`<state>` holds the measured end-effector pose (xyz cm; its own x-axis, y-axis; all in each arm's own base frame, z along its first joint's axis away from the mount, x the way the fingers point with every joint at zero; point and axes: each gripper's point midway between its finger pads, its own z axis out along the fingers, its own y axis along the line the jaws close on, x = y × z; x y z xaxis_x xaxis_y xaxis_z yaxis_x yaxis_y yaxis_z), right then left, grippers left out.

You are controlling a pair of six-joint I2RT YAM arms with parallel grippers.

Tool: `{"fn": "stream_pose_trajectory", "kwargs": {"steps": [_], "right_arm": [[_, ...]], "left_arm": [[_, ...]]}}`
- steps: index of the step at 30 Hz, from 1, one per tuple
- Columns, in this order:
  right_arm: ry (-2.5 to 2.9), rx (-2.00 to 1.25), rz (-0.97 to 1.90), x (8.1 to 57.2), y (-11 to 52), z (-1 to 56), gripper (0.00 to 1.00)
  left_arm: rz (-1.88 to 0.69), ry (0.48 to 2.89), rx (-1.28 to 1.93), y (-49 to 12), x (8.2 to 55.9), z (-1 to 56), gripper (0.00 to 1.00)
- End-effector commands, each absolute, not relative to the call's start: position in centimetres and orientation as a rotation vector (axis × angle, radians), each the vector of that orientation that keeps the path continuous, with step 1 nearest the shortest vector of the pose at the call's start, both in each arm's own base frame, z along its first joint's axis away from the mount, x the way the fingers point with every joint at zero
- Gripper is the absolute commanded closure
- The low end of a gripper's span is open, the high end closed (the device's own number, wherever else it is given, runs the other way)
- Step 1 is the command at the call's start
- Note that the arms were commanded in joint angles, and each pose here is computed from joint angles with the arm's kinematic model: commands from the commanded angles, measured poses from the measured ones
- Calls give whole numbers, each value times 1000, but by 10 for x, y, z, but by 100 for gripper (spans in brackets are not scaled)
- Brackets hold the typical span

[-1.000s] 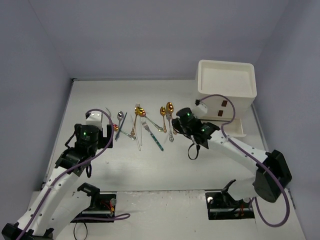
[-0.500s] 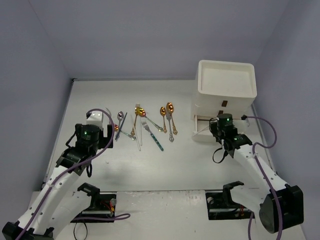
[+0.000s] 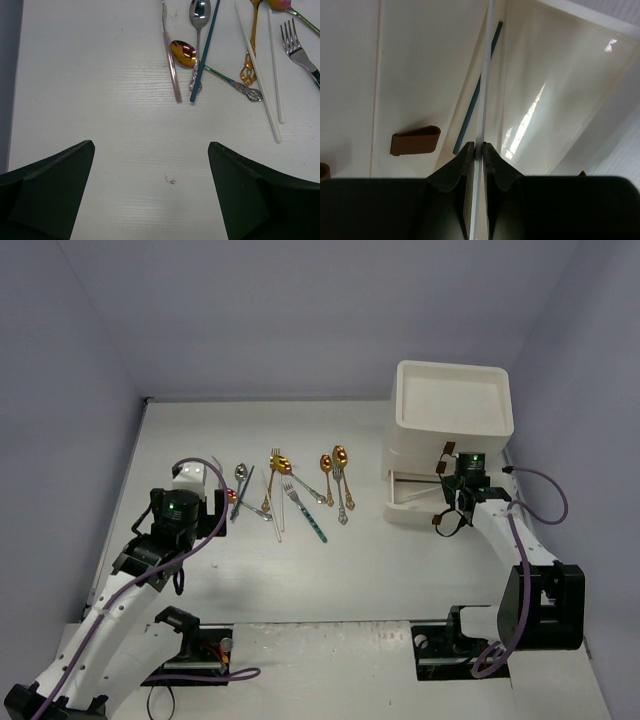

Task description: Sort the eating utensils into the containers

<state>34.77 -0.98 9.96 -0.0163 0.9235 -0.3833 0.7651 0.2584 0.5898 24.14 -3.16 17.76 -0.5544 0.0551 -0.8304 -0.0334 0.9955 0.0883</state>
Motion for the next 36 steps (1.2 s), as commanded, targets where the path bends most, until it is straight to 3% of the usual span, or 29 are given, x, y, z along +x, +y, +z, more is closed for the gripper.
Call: {"fn": "stream_pose_trajectory", "kwargs": {"steps": [1, 4, 9, 16, 23, 27, 36], "right_arm": [[1776, 1465, 357, 375, -6, 130, 80], [1804, 1404, 379, 379, -1, 139, 68], [1851, 1168, 359, 378, 18, 169, 63], [2003, 653, 333, 379, 92, 197, 63], [2092, 120, 346, 364, 224, 202, 64], [2140, -155, 359, 345, 307, 179, 65], [2170, -525, 386, 326, 421, 127, 66]], "left_arm": [[87, 2099, -11, -36, 251, 198, 4], [87, 2100, -10, -36, 251, 198, 4], [86, 2102, -11, -36, 251, 197, 4], [86, 2108, -10, -37, 252, 196, 3], [92, 2106, -16, -35, 252, 197, 4], [99, 2105, -21, -34, 251, 197, 3], [134, 2069, -67, -24, 247, 206, 3]]}}
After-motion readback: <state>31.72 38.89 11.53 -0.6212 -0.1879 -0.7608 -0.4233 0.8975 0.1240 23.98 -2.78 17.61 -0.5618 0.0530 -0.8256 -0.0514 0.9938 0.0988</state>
